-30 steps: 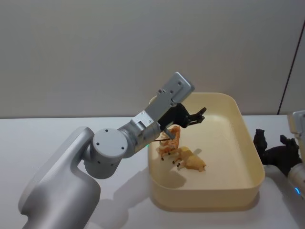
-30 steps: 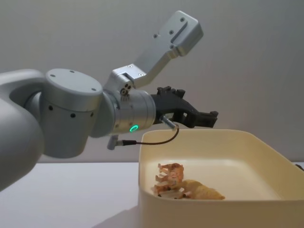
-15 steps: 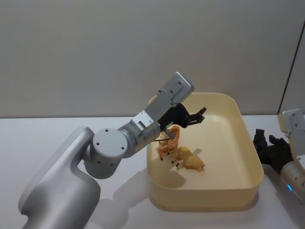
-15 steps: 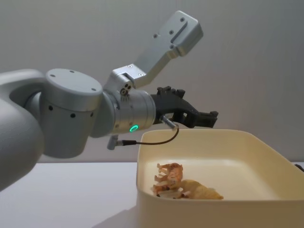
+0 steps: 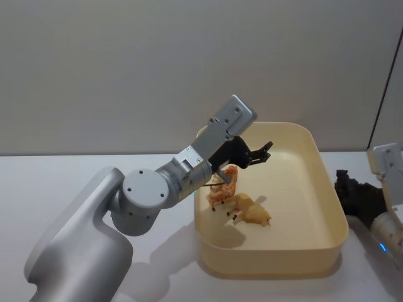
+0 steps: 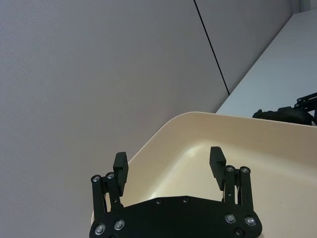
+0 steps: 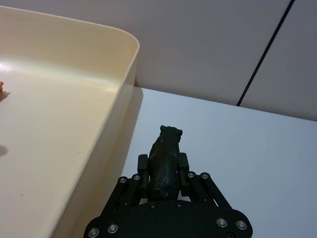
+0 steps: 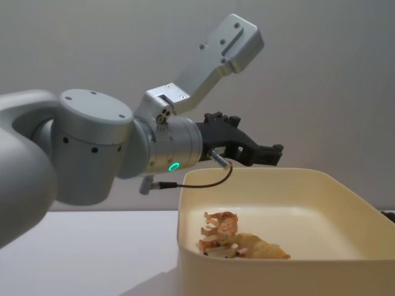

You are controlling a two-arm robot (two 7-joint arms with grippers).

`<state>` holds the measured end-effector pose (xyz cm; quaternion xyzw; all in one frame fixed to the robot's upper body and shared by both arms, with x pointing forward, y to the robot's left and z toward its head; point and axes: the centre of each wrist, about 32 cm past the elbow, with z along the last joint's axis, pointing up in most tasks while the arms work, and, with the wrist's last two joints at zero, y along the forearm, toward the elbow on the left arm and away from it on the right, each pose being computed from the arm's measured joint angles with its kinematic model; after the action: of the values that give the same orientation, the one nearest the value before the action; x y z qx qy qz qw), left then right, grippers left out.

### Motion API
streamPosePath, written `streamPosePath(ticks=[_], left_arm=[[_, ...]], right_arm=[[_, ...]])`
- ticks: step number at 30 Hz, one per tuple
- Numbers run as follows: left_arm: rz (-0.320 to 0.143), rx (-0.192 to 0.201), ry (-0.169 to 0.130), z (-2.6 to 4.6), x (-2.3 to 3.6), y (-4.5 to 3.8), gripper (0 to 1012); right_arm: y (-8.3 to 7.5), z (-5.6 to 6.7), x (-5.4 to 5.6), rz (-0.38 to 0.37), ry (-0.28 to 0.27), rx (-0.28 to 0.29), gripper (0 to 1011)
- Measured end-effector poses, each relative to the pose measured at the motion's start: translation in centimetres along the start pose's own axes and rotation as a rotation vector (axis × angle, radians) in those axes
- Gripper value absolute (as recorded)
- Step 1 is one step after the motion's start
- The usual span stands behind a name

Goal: Pick up the toy alternately with two hands and place it into the central storage box.

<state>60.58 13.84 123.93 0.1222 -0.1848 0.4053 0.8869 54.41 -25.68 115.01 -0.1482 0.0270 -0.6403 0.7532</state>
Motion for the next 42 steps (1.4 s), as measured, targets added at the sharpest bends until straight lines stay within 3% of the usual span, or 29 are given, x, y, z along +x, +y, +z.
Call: streamPosePath(ticks=[11, 21, 32, 42], left_arm=[[0.000, 0.000, 0.000, 0.00, 0.00, 0.00, 1001], [0.000, 0.000, 0.000, 0.00, 0.00, 0.00, 1001], [0.000, 0.000, 0.000, 0.00, 0.00, 0.00, 1001], [0.000, 0.000, 0.000, 0.00, 0.00, 0.00, 1001]], right_arm=[[-1.3, 0.4, 0.6, -0.068, 0.000, 0.073, 312], [-2.5, 3.1, 1.1, -0.089, 0.017, 0.193, 312], [-2.7, 6.4, 0.4, 0.014, 0.060, 0.274, 312], [-1.3, 8.0, -1.7, 0.139, 0.079, 0.259, 312]])
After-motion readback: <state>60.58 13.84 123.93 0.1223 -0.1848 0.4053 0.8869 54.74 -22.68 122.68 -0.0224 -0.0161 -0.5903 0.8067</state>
